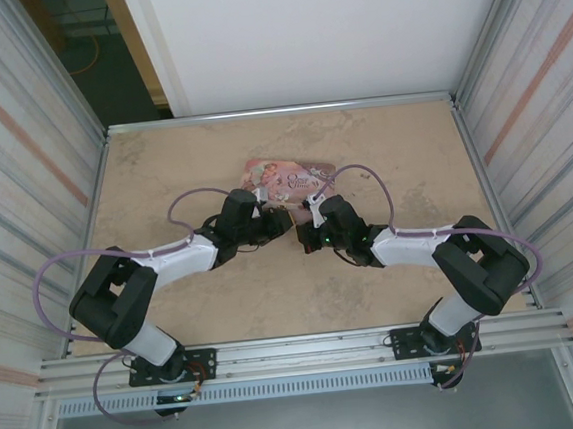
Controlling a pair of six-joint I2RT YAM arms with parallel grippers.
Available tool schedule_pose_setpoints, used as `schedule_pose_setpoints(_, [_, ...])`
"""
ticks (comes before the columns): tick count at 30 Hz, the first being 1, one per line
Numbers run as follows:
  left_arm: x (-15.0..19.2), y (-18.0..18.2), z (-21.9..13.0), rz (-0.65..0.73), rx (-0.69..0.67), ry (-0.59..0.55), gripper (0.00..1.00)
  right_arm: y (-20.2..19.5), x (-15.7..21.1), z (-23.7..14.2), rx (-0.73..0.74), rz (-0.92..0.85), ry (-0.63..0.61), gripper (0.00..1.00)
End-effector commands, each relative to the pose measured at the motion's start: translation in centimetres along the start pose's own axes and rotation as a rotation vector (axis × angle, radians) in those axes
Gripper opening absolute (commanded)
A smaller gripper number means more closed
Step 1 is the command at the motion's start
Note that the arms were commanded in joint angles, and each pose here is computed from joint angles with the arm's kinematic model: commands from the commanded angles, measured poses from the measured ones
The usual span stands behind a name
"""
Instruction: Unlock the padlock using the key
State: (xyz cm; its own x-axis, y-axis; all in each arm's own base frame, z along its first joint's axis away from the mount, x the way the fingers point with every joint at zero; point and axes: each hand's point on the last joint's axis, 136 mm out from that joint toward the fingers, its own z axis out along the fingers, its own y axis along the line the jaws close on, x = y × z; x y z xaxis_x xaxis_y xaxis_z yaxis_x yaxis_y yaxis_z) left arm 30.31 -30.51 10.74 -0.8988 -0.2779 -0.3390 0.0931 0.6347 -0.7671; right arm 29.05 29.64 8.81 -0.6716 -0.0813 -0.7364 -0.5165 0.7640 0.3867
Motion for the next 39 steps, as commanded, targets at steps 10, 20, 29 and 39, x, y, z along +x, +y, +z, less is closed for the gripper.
schedule_pose_setpoints(10, [3.6,-1.2,1.9,-0.038,0.113,0.134,0.14,4.9,-4.5,-1.4,-0.167,-0.089,-0.149,0.00])
schedule_pose_setpoints(20, [4.1,0.1,3.6,-0.061,0.101,0.157,0.24,-0.7,0.1,-0.5,-0.046,-0.013,-0.010,0.00])
schedule_pose_setpoints(29, [3.4,0.3,2.7,-0.031,0.071,0.139,0.43,-3.0,2.4,-0.6,-0.007,0.063,0.049,0.00])
schedule_pose_setpoints(39, [2.0,0.1,-0.8,0.006,0.072,0.054,0.52,-2.2,2.8,-0.7,-0.038,0.111,0.126,0.00])
